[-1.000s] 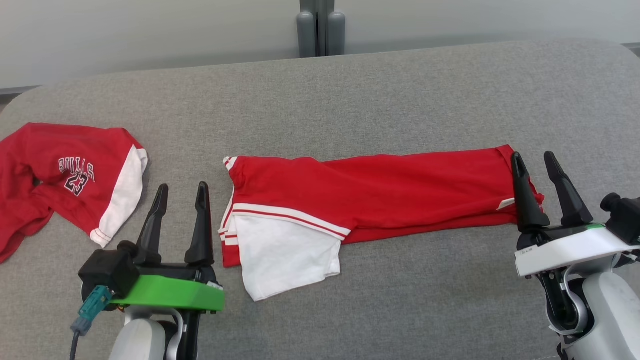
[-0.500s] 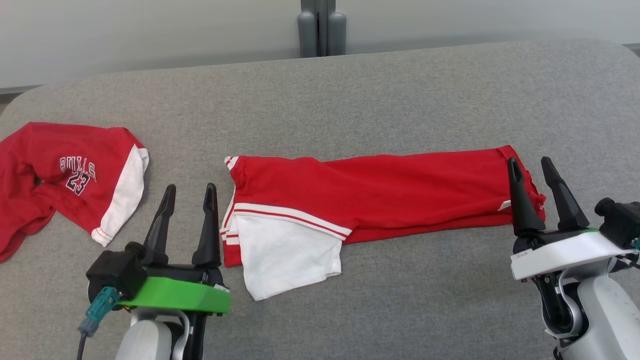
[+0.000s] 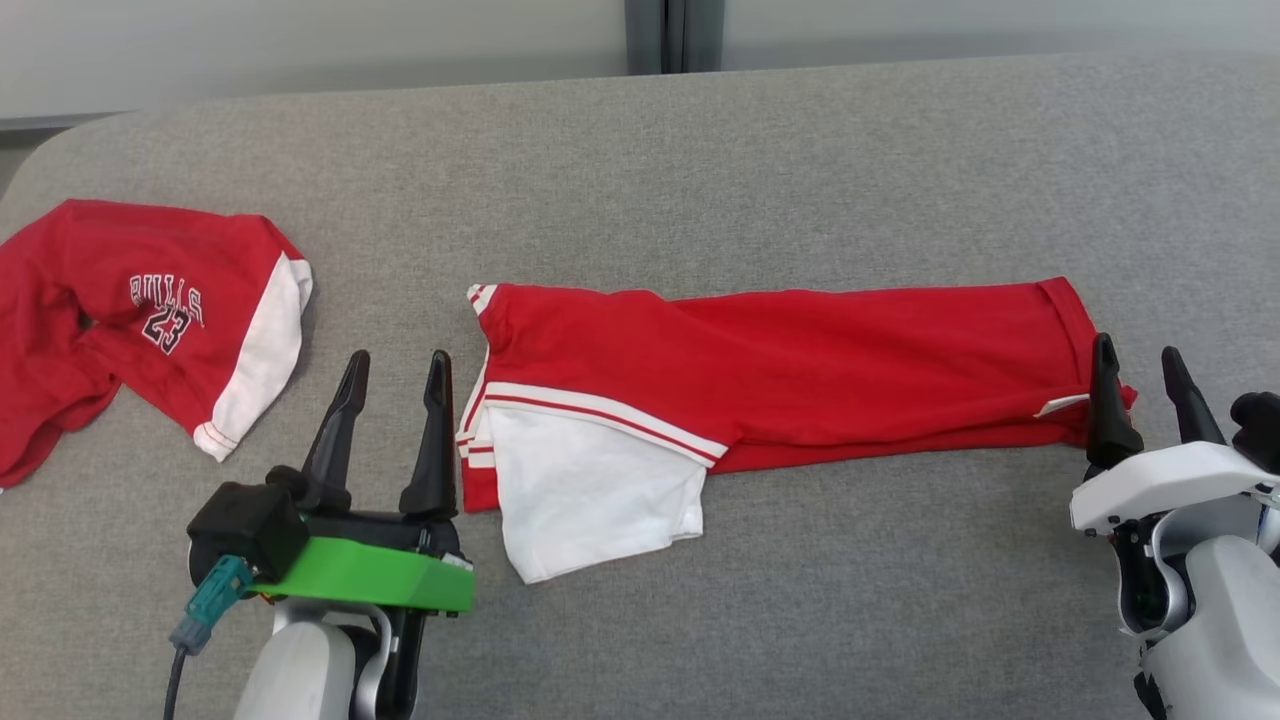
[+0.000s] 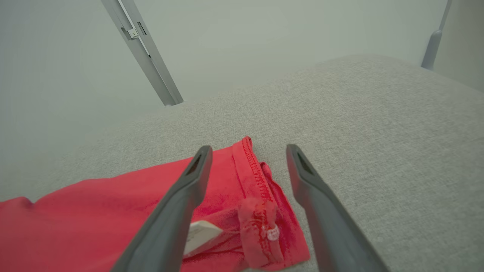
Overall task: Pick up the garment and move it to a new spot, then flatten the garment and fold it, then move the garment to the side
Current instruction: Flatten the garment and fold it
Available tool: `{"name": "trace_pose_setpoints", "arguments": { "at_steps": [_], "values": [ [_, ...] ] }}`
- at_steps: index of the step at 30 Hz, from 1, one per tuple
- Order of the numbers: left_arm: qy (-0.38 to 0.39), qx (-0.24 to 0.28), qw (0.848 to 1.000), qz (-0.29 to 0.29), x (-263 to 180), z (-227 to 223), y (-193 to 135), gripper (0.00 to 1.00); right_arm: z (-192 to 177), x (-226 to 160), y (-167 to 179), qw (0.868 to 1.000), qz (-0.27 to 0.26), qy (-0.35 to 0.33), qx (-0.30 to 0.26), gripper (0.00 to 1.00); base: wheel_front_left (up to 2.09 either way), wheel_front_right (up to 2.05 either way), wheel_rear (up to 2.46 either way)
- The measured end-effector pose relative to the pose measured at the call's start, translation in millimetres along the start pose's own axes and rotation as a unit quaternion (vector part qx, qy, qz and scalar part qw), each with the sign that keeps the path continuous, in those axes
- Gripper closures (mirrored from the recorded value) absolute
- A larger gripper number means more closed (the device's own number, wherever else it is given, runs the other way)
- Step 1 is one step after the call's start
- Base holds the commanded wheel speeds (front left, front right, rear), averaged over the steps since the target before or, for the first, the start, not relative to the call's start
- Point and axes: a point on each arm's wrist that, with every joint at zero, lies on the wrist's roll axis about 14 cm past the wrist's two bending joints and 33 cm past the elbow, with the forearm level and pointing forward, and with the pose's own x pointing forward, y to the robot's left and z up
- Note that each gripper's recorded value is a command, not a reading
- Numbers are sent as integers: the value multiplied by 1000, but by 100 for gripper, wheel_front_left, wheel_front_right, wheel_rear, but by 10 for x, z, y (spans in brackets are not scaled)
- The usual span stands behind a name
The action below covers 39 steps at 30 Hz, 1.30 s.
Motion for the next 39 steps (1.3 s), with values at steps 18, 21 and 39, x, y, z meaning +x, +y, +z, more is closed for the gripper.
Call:
{"name": "trace_pose_setpoints", "arguments": {
  "at_steps": [18,21,39],
  "values": [
    [23,7,999,28,12,-155,223,0,-770,186,-119,992,-41,122,15,8,0,0,0],
    [24,7,999,29,17,-164,230,0,-779,181,-102,991,-38,124,17,100,0,0,0],
    [27,3,1000,10,65,-190,105,0,-221,223,-626,994,-97,49,-1,100,0,0,0]
  ]
}}
